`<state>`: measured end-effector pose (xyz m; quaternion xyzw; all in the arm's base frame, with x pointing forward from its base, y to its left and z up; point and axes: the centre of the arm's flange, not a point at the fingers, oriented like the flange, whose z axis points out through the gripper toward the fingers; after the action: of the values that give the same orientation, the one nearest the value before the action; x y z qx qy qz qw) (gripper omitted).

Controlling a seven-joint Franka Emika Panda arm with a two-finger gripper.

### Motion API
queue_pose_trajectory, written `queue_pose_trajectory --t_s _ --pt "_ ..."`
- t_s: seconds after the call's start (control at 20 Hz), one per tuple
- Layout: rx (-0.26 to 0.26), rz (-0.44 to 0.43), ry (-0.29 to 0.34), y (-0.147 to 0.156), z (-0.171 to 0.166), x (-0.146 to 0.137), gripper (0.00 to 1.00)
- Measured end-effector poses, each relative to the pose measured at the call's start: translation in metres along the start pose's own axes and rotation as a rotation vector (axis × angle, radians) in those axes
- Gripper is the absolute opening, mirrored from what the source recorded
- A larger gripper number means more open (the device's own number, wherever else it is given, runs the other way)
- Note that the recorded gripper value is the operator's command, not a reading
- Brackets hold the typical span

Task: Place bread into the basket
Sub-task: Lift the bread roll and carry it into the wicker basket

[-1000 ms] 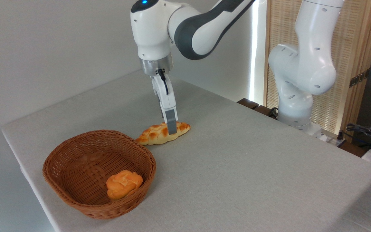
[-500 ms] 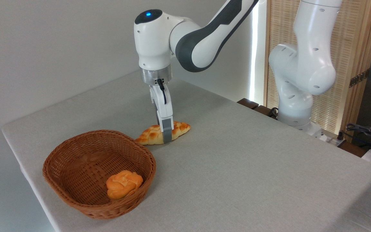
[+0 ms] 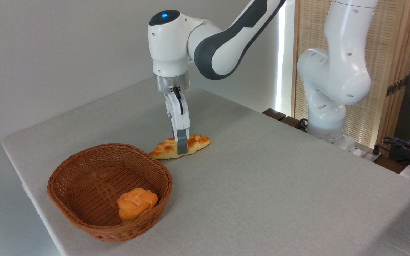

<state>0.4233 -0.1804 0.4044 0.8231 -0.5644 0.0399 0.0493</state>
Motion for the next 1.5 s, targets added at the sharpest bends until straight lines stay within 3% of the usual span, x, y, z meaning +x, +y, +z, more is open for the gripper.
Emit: queue_pose_trajectory --t_s 0.3,0.6,0.9,1.1,1.35,1.45,1.5 --pt "-0.020 0.002 -0.010 -0.001 -0.014 0.002 0.28" --pt "-0.075 -0.032 -0.019 -0.024 -0.085 0.000 0.29" --pt "-0.036 -0.140 0.098 -0.085 -0.144 -0.011 0.33" --pt "0.042 -0.231 0.187 -0.134 -0.121 0.010 0.35" --pt "0.079 -0.366 0.180 -0.187 -0.064 0.046 0.40" --pt "0.081 -0.378 0.177 -0.195 -0.059 0.052 0.48" --pt "0.081 -0.379 0.177 -0.197 -0.058 0.053 0.61"
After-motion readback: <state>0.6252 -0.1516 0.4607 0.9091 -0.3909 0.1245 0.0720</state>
